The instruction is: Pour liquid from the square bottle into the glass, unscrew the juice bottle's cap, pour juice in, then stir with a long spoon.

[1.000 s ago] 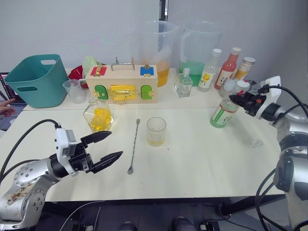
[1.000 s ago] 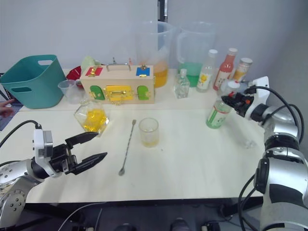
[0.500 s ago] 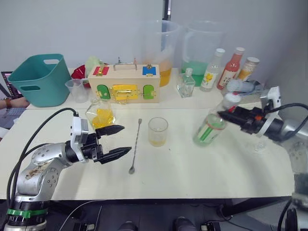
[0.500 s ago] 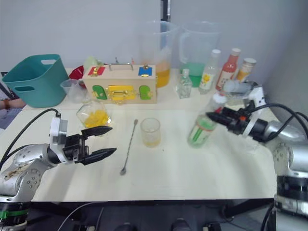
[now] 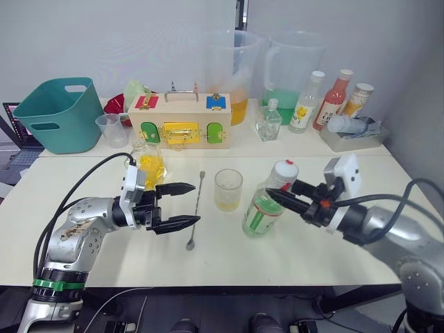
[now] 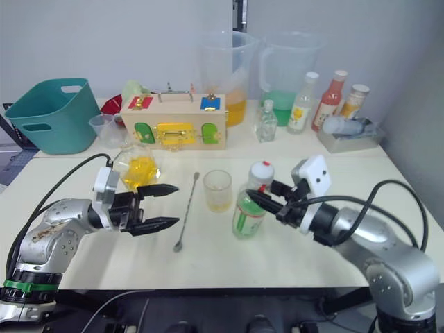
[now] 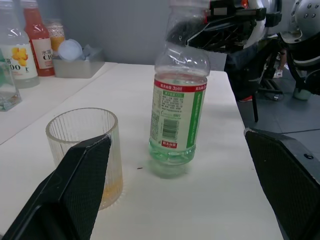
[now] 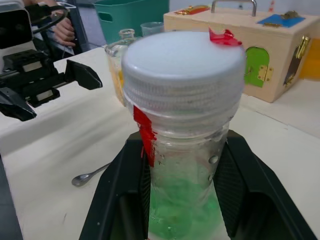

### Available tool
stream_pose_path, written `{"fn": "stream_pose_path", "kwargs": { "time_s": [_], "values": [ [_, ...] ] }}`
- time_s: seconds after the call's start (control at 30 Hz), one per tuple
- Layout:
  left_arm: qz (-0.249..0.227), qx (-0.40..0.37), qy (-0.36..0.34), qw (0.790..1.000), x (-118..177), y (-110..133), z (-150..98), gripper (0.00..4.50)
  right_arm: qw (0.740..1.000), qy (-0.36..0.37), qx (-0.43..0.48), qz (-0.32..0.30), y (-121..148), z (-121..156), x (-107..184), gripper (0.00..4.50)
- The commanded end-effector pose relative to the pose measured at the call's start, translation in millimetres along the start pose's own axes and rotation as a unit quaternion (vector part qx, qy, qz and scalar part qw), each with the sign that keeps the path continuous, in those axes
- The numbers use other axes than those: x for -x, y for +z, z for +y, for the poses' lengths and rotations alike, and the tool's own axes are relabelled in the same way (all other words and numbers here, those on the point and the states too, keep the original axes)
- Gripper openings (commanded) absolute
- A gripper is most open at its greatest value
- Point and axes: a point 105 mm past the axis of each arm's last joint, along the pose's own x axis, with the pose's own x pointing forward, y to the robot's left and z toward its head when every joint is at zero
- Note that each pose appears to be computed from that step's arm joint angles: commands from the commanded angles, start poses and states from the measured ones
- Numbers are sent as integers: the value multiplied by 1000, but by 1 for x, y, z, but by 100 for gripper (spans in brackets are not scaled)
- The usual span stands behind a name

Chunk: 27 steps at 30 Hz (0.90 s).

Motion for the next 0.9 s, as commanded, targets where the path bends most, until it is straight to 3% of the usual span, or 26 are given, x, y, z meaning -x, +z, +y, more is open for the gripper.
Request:
{"fn": "stream_pose_path", "kwargs": {
  "time_s": [0.03,0.2,0.27,0.3,0.5,0.7,0.9],
  "values": [
    [0,-21,-1,1000,2,6,0,450,999,-14,23,-16,6,8,-2,121],
    [4,-22,6,1000,5,6,0,450,1000,-5,19,-10,2,13,-7,121],
    [5,-21,9,1000,7,6,0,450,1000,3,17,-12,4,14,-8,238],
    [5,-21,11,1000,7,6,0,450,1000,5,17,-13,5,14,-8,251],
    [10,-26,23,999,11,7,0,450,997,70,45,7,13,1,11,447],
    [9,-33,37,999,14,12,-7,450,977,193,85,30,25,-19,28,447],
    [18,-32,52,998,22,11,-18,450,937,317,135,52,34,-42,13,447]
  ]
}}
